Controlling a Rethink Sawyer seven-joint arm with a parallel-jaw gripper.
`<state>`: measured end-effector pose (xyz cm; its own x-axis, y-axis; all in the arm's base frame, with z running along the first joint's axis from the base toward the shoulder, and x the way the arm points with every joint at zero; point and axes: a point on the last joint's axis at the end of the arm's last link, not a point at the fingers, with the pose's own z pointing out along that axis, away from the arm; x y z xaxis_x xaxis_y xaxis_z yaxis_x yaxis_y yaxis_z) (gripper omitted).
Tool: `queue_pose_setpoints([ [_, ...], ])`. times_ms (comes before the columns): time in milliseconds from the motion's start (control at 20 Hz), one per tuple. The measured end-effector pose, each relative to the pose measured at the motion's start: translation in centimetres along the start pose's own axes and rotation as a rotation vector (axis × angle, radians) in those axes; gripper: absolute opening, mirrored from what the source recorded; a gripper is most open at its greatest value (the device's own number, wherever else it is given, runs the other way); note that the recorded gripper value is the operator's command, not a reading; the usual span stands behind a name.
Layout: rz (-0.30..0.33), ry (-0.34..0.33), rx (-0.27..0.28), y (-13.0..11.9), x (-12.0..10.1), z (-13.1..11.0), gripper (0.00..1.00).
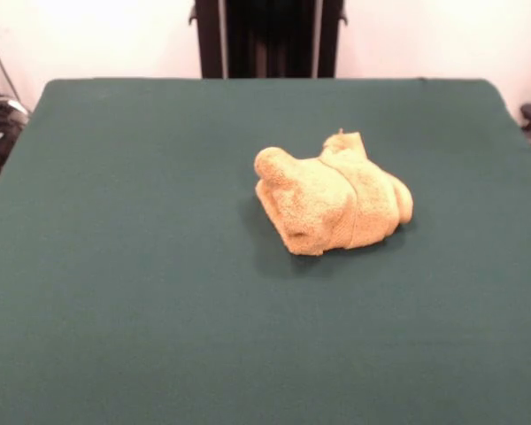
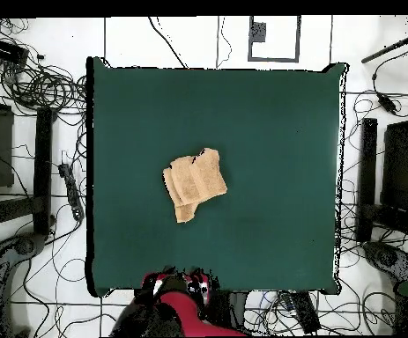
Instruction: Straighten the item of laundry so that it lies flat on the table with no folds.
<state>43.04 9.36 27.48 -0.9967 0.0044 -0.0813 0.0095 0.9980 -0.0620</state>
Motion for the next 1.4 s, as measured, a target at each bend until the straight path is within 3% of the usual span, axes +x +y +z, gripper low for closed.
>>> queue_pose_setpoints([
  [200,0.026,-0.03,0.003,-0.7,-0.7,0.4,1.0],
  [900,-0.012,0.002,-0.008,3.3,0.0,1.5,1.0],
  [1100,-0.022,-0.002,-0.007,3.8,-0.2,1.5,1.0],
  [1400,-0.019,0.033,-0.001,3.6,-0.1,3.3,1.0],
])
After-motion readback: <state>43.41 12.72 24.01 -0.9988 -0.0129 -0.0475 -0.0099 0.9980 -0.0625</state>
